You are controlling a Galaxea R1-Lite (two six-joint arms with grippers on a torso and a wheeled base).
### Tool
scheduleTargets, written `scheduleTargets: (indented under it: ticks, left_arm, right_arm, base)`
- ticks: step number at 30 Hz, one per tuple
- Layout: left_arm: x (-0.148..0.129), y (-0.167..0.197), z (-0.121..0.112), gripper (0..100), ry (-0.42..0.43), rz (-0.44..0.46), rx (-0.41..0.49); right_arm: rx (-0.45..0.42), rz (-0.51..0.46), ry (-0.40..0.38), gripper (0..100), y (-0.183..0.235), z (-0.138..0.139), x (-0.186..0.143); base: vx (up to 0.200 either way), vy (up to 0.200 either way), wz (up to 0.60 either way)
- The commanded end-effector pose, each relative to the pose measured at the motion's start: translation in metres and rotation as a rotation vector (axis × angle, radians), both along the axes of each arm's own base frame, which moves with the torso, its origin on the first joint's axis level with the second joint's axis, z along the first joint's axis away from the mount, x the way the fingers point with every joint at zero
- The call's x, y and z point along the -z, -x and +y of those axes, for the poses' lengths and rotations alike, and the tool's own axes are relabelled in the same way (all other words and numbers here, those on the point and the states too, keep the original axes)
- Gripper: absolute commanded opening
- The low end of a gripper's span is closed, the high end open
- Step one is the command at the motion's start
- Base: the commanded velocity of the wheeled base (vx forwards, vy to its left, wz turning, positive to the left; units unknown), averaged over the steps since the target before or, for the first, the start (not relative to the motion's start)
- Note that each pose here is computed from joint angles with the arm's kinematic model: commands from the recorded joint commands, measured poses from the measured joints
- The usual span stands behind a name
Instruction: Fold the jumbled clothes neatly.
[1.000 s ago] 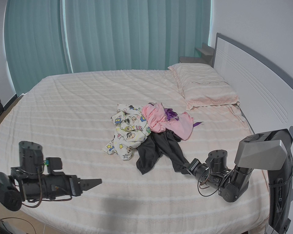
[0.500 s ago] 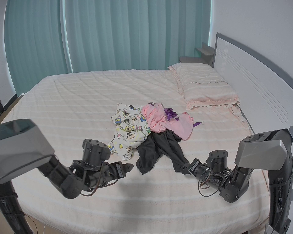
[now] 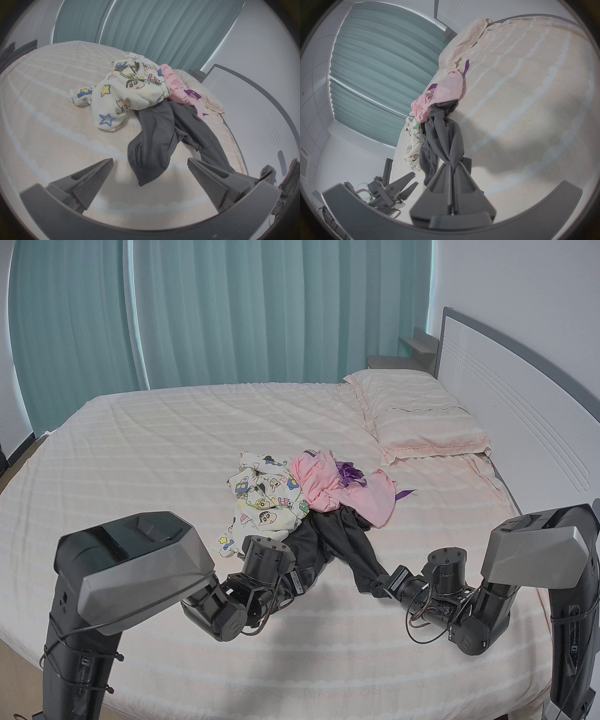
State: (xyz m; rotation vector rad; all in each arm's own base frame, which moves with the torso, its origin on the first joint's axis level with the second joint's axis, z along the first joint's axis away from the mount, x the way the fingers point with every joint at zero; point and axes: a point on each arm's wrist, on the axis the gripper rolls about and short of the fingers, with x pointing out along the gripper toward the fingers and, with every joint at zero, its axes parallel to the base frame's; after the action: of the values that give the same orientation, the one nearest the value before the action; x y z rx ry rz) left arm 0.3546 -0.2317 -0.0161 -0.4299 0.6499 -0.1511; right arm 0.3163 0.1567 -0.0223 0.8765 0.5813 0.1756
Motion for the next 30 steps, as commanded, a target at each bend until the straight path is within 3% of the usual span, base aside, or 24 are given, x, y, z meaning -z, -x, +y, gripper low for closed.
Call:
scheduleTargets:
  ticks: [1,22,23,30]
  left_arm:
    - [0.022,-0.008,-0.01,100,-0.015,0.009,0.0]
    - [0.028,-0.027,-0.024,100,0.029,-0.023,0.035]
    - [0.028,-0.027,-0.024,0,0.03,-0.024,0.035]
    - [0.028,-0.026,-0.023,0,0.03,-0.018,0.026]
  right_arm:
    - [-0.002,0.001,0.0,0,0.0,0.001,0.0]
    - [-0.01,-0.007,0.02,0,0.0,0.002,0.002]
    - [-0.01,-0.005,0.02,0,0.0,0.002,0.002]
    - [-0.01,-0.003,0.022,0,0.001,0.001,0.003]
  base:
    - [0.0,0.0,0.0]
    - [0.0,0.0,0.0]
    - [0.0,0.0,0.0]
    - [0.0,0.0,0.0]
